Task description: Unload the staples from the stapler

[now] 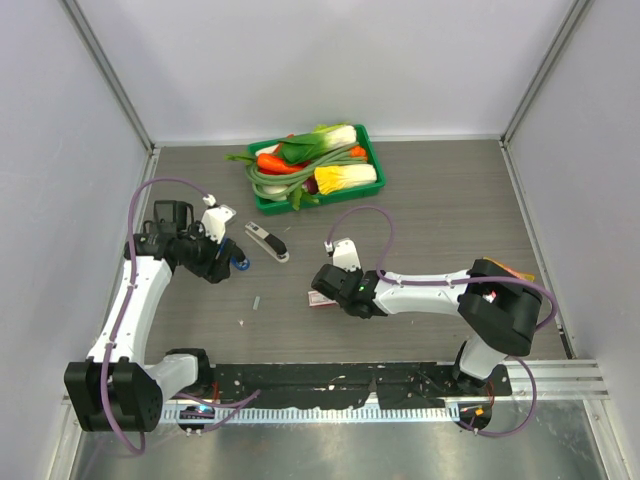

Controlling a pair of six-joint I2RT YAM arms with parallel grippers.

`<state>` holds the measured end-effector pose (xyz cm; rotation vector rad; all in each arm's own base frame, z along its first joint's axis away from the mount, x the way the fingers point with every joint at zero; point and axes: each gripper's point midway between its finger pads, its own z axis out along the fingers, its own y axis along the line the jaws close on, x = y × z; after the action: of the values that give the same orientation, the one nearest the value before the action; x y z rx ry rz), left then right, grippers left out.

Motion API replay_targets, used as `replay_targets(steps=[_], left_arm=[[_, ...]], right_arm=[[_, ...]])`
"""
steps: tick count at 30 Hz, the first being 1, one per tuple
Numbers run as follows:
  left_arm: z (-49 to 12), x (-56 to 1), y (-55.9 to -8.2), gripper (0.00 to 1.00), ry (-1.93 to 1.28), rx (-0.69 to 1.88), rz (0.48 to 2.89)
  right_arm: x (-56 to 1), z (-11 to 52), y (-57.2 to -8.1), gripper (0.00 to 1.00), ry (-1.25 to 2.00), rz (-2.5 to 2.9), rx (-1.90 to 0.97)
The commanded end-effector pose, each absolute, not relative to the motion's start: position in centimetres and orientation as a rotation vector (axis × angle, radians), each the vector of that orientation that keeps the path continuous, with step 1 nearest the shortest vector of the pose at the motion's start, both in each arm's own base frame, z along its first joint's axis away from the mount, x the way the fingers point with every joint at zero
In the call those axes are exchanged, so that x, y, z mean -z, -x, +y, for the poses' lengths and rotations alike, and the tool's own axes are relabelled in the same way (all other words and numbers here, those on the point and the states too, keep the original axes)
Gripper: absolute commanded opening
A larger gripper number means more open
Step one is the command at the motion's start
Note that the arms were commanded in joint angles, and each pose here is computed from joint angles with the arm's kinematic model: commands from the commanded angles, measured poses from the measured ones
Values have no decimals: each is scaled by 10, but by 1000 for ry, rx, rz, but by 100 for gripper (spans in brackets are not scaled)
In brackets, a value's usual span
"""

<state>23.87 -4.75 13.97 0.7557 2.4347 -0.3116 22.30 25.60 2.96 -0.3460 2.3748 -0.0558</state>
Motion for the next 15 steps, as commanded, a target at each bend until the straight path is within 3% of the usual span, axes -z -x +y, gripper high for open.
replay_targets(steps=[1, 15], left_arm=[[-51, -149, -239, 62, -767, 328, 2405], [-51, -147, -238, 62, -763, 336, 2416]], right_arm=[[-40, 258, -227, 31, 300, 2352, 33], [-69, 258, -241, 31, 262, 2284, 24]])
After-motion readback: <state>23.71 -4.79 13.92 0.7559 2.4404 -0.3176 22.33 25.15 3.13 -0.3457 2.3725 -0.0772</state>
